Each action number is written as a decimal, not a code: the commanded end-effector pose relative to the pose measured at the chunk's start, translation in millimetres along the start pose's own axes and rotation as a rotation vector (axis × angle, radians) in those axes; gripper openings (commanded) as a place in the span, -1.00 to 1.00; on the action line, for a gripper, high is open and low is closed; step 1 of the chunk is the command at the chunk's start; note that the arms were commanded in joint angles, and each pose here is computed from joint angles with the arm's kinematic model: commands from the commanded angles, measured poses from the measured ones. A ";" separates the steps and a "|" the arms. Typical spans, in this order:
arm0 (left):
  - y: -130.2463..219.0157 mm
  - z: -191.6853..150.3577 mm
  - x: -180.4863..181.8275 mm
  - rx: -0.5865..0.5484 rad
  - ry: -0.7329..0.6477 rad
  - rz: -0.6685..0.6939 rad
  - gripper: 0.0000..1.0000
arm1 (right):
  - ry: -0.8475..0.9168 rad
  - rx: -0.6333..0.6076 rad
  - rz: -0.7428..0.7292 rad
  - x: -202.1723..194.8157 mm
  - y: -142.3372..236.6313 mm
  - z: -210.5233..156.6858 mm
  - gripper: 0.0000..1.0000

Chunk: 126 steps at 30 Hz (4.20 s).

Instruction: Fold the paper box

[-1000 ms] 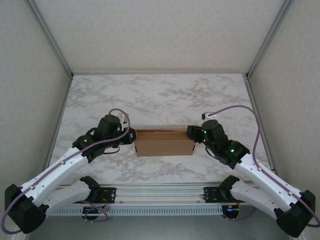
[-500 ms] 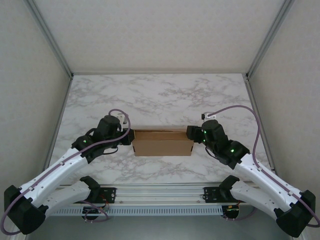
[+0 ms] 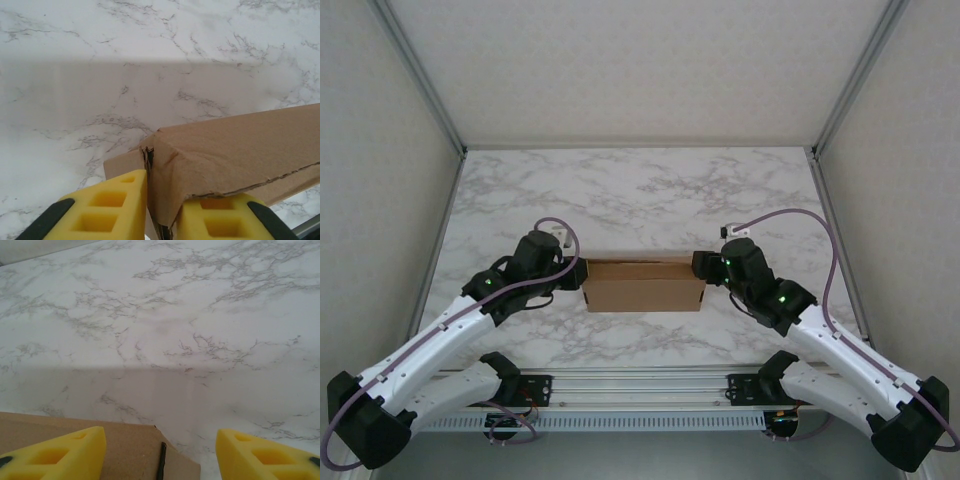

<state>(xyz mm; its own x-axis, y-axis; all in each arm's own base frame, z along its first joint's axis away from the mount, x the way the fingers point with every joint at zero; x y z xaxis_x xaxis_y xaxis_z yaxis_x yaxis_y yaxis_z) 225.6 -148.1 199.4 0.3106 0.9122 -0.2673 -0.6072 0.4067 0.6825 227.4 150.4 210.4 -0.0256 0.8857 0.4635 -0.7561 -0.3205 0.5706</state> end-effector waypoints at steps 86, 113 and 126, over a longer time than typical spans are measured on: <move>1.3 -4.6 -11.4 0.083 -0.077 -0.121 -0.25 | 0.297 0.174 0.068 7.5 43.0 -5.5 0.35; -3.1 10.1 -9.5 0.088 -0.023 -0.133 -0.90 | 0.249 0.173 -0.036 -10.4 31.8 -10.5 0.32; -4.7 1.6 0.5 0.106 -0.037 -0.074 -0.95 | 0.221 0.123 -0.012 5.9 41.7 14.2 0.36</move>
<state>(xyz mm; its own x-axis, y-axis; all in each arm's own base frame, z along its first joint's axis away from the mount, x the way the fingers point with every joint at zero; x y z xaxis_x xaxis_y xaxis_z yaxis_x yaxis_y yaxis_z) 232.5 -158.1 199.5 0.4033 0.8573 -0.3200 -0.4974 0.4989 0.7097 201.6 133.4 226.2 -0.1625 0.9504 0.2654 -0.6551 -0.3050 0.6913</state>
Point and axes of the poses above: each hand's point on the last joint's axis, 136 mm out from that joint toward the fingers, its own y axis back along the fingers, its own x axis along the line the jaws close on, z = x × y, the point moved 3 cm from there along y, back along the fingers, and after that the axes turned 14 degrees about -y, right-handed, at the moved point
